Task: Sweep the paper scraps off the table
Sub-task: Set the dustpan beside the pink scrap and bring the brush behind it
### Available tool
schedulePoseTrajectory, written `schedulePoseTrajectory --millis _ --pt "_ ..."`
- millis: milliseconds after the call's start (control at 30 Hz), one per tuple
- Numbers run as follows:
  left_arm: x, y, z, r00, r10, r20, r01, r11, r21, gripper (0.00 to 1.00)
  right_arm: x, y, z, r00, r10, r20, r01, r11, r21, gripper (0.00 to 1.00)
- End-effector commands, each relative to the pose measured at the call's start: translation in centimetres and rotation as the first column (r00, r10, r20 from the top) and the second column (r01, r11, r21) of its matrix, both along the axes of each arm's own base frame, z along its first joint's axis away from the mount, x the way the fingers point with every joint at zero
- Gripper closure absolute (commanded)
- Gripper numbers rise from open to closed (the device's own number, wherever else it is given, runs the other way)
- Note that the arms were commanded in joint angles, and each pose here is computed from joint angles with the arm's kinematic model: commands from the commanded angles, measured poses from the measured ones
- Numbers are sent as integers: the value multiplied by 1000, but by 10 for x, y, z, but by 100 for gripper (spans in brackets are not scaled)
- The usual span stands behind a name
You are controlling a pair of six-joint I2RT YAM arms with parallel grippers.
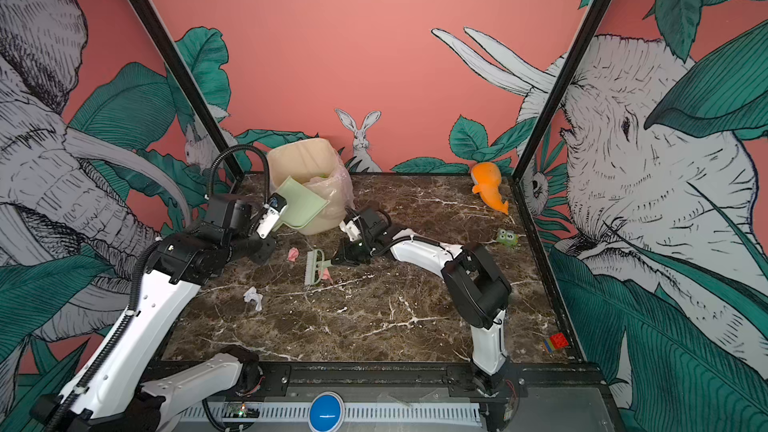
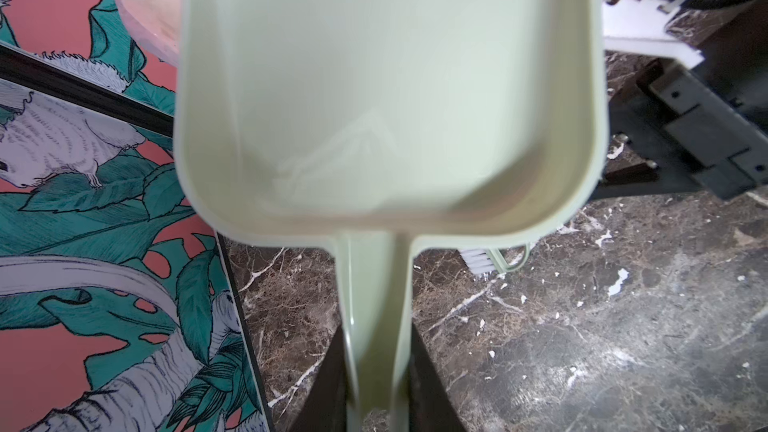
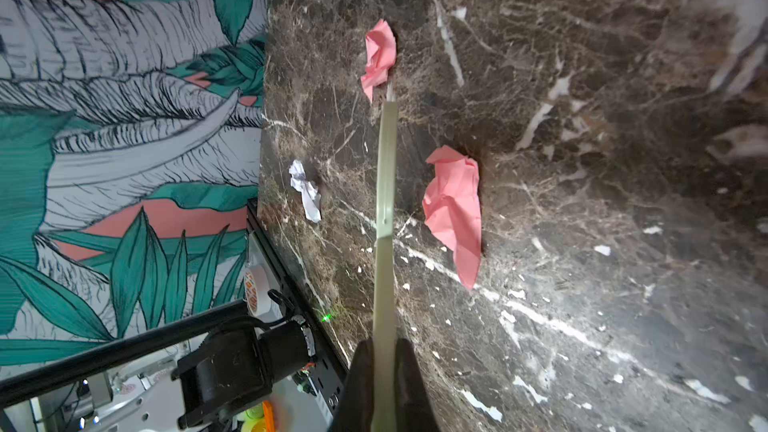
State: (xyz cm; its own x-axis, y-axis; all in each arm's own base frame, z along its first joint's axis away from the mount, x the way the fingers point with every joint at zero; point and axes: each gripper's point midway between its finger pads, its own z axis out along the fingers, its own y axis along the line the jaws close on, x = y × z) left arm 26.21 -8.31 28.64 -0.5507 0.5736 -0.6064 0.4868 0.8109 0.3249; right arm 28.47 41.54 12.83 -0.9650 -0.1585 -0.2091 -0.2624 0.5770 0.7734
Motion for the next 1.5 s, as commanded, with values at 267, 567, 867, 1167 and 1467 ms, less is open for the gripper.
schedulePoseTrajectory --millis 267,567,867,1167,1467 --pt "-4 -14 -16 998 -34 -52 34 999 -12 95 -4 -88 -14 981 -178 -79 178 984 -17 100" --pt "-9 -36 -33 992 -89 -94 89 996 -2 95 -53 -196 -5 950 -300 -80 287 946 -149 100" --pt "-20 -62 -63 976 -146 -163 147 989 -7 96 -54 -192 36 970 -243 -29 238 965 -113 100" --pt "-39 -78 -92 957 -181 -229 187 982 3 96 -56 -167 9 985 -156 -67 145 979 -142 100" --pt "-50 -89 -114 936 -210 -283 224 974 19 96 -86 -230 -5 986 -129 -107 90 945 -315 100"
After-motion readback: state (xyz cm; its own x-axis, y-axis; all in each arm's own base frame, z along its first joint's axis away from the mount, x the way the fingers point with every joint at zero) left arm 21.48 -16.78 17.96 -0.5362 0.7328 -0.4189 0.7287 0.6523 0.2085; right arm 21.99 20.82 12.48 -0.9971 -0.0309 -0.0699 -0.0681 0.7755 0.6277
